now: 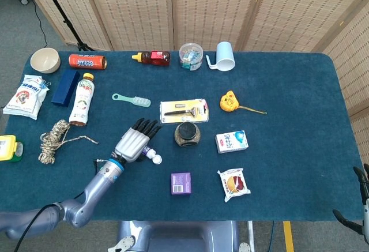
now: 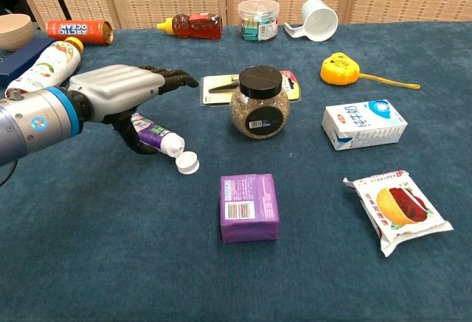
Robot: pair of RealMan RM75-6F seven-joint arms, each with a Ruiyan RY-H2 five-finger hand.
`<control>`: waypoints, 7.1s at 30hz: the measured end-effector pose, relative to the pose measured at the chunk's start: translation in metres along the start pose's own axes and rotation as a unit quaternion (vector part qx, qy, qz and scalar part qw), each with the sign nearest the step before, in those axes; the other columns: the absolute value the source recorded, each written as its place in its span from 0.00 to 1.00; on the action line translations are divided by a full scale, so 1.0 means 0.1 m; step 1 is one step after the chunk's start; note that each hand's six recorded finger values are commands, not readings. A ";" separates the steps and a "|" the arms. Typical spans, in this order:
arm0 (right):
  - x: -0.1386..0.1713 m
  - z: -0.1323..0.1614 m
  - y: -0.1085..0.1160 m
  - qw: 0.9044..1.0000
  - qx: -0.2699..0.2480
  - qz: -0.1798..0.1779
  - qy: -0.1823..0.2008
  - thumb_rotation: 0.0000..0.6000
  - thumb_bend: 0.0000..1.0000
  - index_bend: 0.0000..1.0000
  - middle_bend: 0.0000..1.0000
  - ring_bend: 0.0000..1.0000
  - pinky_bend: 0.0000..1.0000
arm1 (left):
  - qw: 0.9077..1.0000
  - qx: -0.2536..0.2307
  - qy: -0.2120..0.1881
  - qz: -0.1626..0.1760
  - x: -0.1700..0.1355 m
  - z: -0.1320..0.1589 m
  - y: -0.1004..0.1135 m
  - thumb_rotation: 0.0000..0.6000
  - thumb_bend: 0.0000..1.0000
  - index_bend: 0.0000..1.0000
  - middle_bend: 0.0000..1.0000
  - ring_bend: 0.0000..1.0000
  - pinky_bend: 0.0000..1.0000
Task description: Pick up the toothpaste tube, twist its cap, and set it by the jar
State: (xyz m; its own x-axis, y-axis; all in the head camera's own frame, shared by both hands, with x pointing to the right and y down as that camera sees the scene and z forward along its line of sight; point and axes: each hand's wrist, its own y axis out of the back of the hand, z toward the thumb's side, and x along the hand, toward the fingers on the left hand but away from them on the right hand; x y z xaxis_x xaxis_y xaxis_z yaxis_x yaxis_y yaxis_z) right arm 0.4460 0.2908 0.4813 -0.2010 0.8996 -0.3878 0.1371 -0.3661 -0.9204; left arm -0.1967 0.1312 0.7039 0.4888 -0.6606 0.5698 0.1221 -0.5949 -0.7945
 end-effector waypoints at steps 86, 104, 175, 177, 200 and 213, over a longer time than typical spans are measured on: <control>0.08 -0.10 0.10 1.000 0.007 -0.010 -0.023 1.00 0.12 0.00 0.00 0.00 0.00 | 0.999 0.035 0.000 0.021 0.60 -0.12 0.22 1.00 0.41 0.31 0.23 0.19 0.08; 0.11 -0.15 0.12 0.999 0.010 -0.011 -0.034 1.00 0.12 0.00 0.00 0.00 0.00 | 1.000 0.015 0.008 0.008 0.77 -0.05 0.03 1.00 0.41 0.31 0.21 0.19 0.12; 0.11 -0.12 0.05 1.000 0.000 -0.008 -0.030 1.00 0.12 0.00 0.00 0.00 0.00 | 0.998 0.050 -0.024 -0.013 0.12 -0.26 -0.14 1.00 0.41 0.32 0.21 0.17 0.22; 0.11 -0.12 0.05 1.000 0.000 -0.008 -0.030 1.00 0.12 0.00 0.00 0.00 0.00 | 0.999 0.044 -0.024 -0.009 0.12 -0.28 -0.14 1.00 0.41 0.36 0.26 0.22 0.27; 0.11 -0.10 0.04 0.999 0.005 -0.004 -0.033 1.00 0.12 0.00 0.00 0.00 0.00 | 1.000 0.012 -0.008 -0.010 0.14 -0.55 -0.25 1.00 0.41 0.36 0.24 0.21 0.30; 0.11 -0.10 0.04 0.999 0.006 -0.004 -0.034 1.00 0.12 0.00 0.00 0.00 0.00 | 1.000 0.012 0.002 -0.014 0.14 -0.67 -0.26 1.00 0.41 0.38 0.27 0.23 0.30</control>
State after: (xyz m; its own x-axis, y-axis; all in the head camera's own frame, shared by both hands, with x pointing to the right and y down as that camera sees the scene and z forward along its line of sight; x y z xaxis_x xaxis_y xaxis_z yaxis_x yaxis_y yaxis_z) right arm 0.4538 0.3017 0.4733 -0.2668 0.8847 -0.3823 0.1240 -0.3618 -0.9240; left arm -0.2510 0.1065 0.7465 0.4817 -0.6457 0.5925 0.1558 -0.6022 -0.7830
